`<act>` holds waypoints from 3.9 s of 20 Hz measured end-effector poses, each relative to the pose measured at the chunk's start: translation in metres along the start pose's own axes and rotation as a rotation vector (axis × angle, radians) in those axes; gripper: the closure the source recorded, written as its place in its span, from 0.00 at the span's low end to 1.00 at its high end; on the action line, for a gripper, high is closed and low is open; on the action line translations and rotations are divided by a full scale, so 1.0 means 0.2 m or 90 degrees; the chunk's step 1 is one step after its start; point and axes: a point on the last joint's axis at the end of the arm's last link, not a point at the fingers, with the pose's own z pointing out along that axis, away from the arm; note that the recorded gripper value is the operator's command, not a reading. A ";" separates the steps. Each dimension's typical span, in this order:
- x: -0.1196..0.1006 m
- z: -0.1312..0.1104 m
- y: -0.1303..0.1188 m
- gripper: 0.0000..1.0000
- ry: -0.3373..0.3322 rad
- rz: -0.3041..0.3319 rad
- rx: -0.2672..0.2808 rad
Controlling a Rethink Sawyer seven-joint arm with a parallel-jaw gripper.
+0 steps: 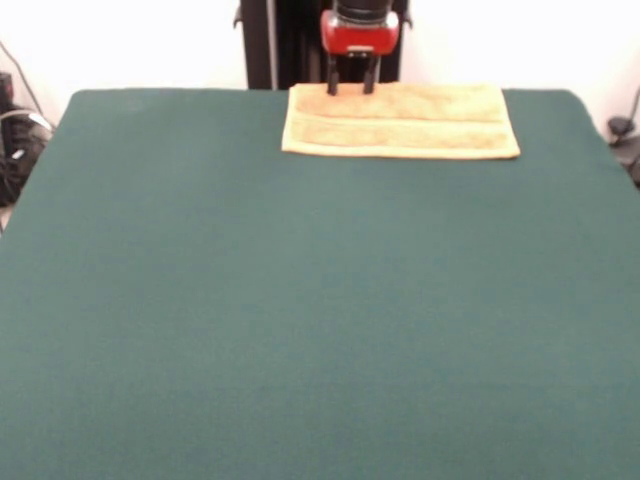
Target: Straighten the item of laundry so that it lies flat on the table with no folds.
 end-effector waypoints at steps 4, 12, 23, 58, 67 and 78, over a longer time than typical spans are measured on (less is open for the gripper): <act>0.00 0.00 -0.01 0.00 -0.005 -0.003 -0.007; -0.01 0.00 0.01 1.00 -0.036 -0.015 -0.020; -0.01 0.00 0.03 1.00 -0.045 -0.023 -0.021; -0.04 0.01 0.04 1.00 -0.020 -0.024 -0.001; -0.11 0.01 0.02 1.00 0.041 -0.006 -0.019; -0.18 0.01 -0.01 1.00 0.104 -0.027 -0.046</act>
